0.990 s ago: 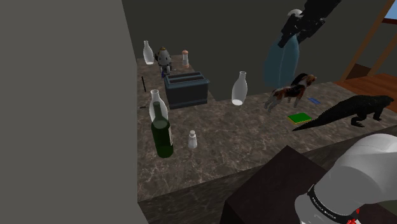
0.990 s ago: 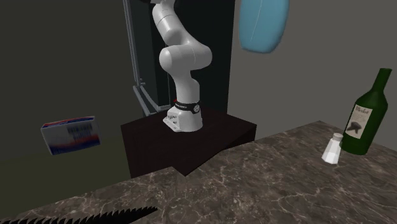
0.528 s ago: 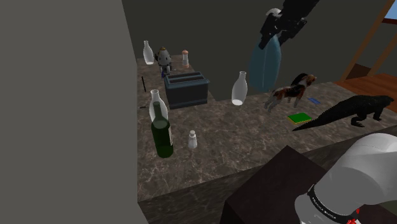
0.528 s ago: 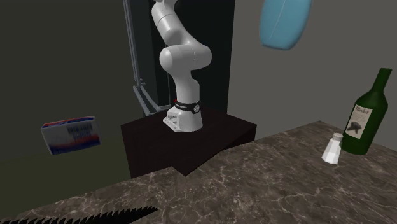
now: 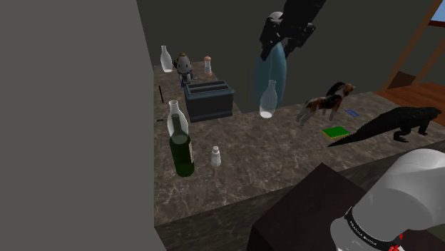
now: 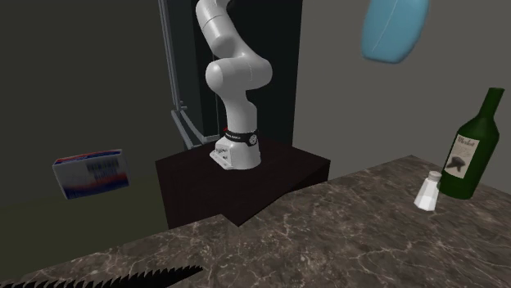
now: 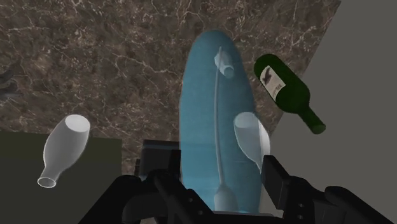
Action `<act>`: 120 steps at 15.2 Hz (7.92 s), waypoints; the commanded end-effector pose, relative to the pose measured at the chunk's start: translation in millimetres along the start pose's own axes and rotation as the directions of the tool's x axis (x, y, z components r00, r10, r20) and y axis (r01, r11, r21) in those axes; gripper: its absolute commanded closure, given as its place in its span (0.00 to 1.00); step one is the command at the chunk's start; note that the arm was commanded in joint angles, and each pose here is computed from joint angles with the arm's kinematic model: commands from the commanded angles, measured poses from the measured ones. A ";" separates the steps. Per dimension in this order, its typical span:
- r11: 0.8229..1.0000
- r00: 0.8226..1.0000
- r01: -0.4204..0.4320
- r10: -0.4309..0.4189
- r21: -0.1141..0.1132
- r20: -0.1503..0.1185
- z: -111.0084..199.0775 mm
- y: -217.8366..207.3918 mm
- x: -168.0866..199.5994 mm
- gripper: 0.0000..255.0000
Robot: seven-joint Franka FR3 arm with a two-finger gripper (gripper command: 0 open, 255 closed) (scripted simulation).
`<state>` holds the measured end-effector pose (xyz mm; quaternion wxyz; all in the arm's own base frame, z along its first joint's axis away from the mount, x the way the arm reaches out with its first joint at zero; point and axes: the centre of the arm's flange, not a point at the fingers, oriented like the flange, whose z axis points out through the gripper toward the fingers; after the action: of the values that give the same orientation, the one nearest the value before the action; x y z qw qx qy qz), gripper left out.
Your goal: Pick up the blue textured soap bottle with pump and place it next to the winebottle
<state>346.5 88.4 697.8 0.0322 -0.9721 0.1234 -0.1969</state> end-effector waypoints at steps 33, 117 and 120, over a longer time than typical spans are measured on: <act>1.000 1.000 -0.001 0.001 0.001 -0.001 82.8 -314.4 -31.9 1.00; 1.000 1.000 -0.001 0.001 0.001 -0.001 338.6 -277.4 -156.5 0.00; 1.000 1.000 -0.001 0.001 0.001 -0.001 338.6 -277.4 -156.5 0.00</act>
<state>402.3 401.1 358.3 0.0327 -0.9719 0.1238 -0.1974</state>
